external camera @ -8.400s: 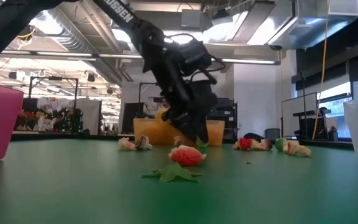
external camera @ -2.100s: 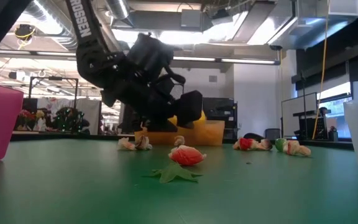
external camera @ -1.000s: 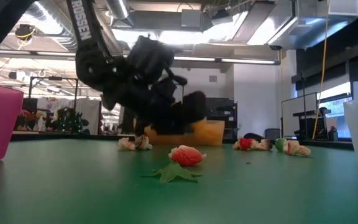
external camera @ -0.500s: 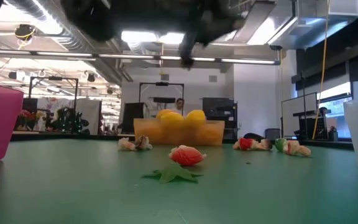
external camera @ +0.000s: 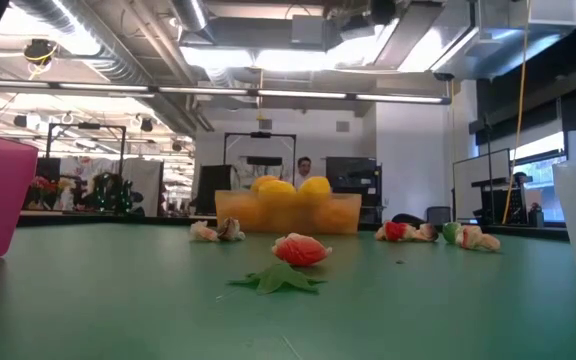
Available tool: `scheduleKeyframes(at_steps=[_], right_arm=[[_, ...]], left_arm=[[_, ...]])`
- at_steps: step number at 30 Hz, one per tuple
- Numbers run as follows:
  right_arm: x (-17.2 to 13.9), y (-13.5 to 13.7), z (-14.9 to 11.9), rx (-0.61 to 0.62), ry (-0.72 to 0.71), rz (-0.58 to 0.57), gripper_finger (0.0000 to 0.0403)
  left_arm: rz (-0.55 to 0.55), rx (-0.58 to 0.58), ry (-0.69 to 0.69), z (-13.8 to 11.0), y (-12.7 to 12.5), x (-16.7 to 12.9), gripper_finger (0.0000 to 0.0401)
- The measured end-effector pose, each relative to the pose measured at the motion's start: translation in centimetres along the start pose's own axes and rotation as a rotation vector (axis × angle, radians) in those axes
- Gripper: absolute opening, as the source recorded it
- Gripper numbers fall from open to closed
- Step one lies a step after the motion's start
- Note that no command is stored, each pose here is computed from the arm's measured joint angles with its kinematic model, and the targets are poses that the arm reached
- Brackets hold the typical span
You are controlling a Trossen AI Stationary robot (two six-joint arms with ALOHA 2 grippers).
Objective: Sort produce into baskets
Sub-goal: Put the red mushroom into the transparent bin
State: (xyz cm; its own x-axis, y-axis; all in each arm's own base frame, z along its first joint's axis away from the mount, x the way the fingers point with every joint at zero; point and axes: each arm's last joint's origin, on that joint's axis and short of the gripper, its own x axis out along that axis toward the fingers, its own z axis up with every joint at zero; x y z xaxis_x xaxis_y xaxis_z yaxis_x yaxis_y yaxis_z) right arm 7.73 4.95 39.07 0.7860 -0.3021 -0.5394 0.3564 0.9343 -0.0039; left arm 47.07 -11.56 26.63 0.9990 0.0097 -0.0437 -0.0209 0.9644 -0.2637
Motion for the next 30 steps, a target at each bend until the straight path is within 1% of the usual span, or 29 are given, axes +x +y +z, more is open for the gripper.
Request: scheduleKeyframes(at_steps=[3,6,9,16,20,22,23,26,30], right_arm=[[0.0,0.1,0.0,-0.003,0.006,0.002,0.0374],[0.1,0.2,0.0,-0.005,0.010,0.003,0.0374],[0.2,0.4,0.0,-0.002,0.013,0.008,0.0374],[0.3,0.8,0.1,-0.004,0.014,0.007,0.0374],[0.4,1.0,0.0,-0.009,0.020,0.006,0.0374],[0.4,1.1,0.0,-0.012,0.026,0.008,0.0374],[0.5,1.1,0.0,-0.014,0.028,0.008,0.0374],[0.5,1.2,0.0,-0.016,0.036,0.011,0.0374],[0.5,1.2,0.0,-0.015,0.048,0.021,0.0374]], left_arm=[[-0.021,-0.030,0.026,-1.6,-0.2,1.0,0.0060],[-0.069,-0.073,0.056,-3.2,-0.7,2.2,0.0060],[-0.103,-0.073,0.075,-4.7,-1.3,3.4,0.0060],[-0.177,-0.063,0.075,-6.4,-2.3,6.1,0.0061],[-0.169,-0.048,0.120,-8.1,-2.4,6.7,0.0061],[-0.154,-0.051,0.171,-8.6,-2.2,6.7,0.0061],[-0.165,-0.059,0.201,-8.8,-2.2,6.7,0.0062],[-0.256,-0.082,0.266,-9.1,-2.4,6.6,0.0080],[-0.278,-0.093,0.259,-9.0,-2.6,6.5,0.0124]])
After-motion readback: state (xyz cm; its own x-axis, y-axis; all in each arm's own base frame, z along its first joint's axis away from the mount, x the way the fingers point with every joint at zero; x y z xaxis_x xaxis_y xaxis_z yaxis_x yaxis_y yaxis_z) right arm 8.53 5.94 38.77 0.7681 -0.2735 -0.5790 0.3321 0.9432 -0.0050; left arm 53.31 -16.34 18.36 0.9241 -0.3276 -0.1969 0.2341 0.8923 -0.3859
